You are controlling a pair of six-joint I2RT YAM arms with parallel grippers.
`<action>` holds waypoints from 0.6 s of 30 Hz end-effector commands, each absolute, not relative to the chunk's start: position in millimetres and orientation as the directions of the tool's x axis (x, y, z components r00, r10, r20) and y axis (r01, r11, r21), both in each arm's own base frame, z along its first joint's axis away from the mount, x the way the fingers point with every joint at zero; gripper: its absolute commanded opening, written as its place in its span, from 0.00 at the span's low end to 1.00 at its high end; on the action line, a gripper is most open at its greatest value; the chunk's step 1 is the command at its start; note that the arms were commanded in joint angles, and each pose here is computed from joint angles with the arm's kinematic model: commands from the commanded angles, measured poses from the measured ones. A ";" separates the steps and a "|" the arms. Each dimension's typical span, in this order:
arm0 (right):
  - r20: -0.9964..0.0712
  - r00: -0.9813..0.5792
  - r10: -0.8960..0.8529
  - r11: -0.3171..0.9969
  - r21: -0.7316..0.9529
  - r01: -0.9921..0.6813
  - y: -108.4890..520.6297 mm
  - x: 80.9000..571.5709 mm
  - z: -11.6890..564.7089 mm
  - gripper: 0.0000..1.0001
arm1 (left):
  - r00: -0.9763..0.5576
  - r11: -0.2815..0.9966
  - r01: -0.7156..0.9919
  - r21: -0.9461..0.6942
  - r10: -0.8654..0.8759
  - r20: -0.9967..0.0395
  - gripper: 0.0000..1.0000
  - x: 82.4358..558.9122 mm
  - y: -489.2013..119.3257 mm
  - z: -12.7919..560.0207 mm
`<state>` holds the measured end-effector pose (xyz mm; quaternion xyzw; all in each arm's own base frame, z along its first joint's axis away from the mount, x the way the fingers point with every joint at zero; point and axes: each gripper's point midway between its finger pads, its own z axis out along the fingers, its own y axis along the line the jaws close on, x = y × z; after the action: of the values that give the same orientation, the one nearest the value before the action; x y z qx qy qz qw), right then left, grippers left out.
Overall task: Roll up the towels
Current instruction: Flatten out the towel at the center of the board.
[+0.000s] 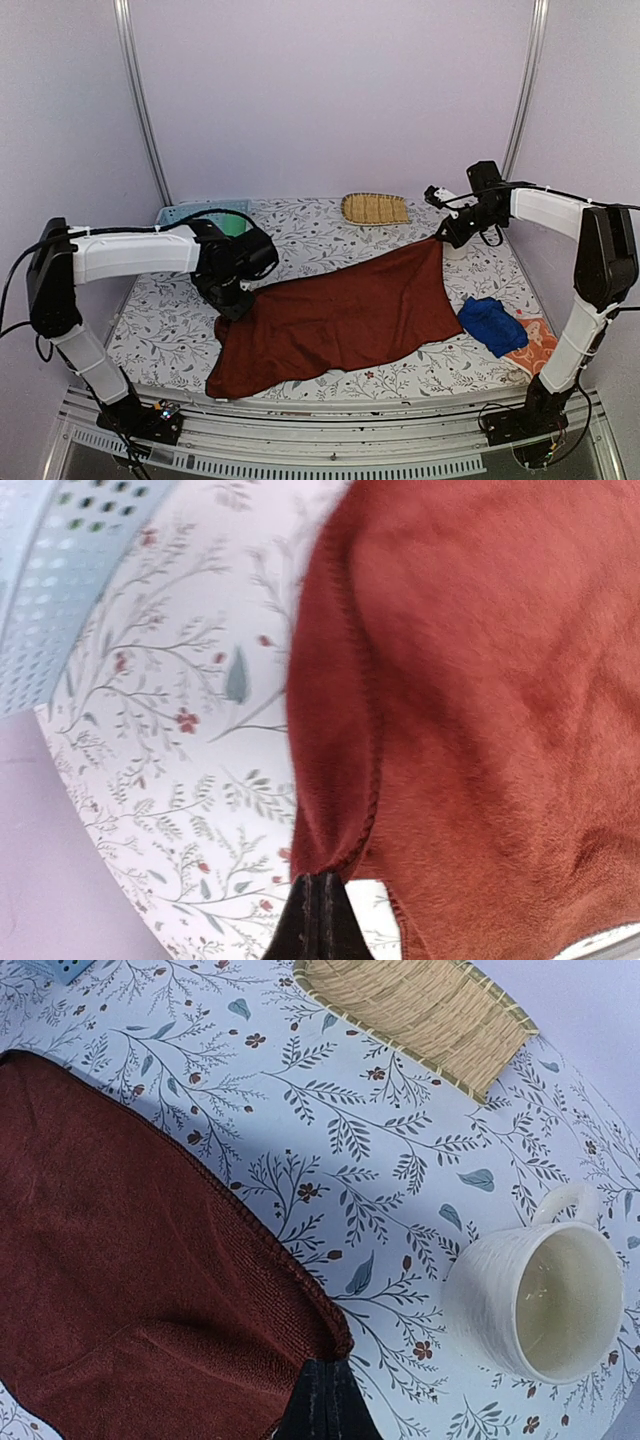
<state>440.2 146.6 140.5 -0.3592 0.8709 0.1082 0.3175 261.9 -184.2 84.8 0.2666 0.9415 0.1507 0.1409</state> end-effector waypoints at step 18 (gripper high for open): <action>-0.898 -0.125 -0.422 0.755 -0.272 -0.596 117.7 355.3 399.3 0.02 | -0.528 0.992 -0.087 0.095 0.034 -0.848 0.00 248.6 -58.0 333.6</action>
<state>390.7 116.4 381.7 -0.3297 0.7642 0.0654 0.5505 261.5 -68.2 317.5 -0.0021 0.8796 0.0819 0.4686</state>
